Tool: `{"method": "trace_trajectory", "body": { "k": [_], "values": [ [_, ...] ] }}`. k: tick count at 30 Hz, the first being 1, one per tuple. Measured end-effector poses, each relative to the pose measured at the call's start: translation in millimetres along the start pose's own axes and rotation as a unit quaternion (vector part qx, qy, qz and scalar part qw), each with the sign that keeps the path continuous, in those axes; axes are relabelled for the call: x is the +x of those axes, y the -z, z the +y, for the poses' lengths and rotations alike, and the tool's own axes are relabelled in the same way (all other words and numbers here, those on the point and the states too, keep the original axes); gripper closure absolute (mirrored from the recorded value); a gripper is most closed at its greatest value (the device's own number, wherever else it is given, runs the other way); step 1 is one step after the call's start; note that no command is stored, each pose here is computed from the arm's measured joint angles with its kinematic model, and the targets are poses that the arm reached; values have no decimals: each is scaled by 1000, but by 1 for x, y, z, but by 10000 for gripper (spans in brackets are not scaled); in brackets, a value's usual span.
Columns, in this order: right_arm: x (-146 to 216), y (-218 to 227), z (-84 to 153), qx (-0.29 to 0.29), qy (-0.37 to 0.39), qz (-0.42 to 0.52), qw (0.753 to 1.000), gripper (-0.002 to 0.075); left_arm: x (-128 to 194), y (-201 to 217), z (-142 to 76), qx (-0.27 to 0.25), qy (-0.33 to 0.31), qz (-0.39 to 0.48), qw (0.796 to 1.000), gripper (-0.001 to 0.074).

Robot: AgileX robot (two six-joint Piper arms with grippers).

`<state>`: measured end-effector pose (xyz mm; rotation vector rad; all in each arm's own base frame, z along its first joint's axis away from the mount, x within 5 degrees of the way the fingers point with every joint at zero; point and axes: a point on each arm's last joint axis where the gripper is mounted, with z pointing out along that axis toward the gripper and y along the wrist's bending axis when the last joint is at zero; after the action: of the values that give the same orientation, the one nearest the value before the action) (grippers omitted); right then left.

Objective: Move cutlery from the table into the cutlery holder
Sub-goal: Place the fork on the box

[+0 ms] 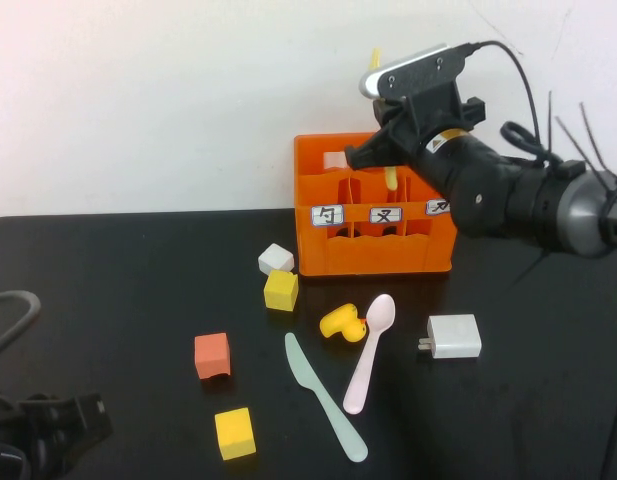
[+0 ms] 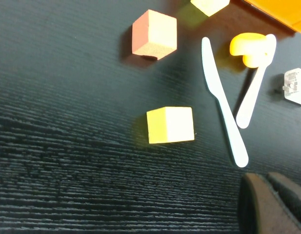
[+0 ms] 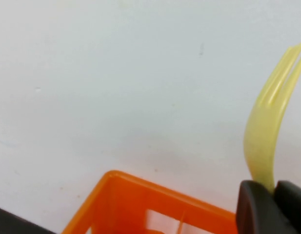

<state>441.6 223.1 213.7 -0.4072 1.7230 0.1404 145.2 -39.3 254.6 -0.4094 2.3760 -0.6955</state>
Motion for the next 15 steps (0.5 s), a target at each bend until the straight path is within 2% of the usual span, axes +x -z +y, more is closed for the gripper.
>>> {"method": "trace_trajectory", "body": {
  "k": [15],
  "values": [
    [29,-15,13,-35,33,-35,998,681,0,0,0,1,-8,1,1000,736]
  ]
}}
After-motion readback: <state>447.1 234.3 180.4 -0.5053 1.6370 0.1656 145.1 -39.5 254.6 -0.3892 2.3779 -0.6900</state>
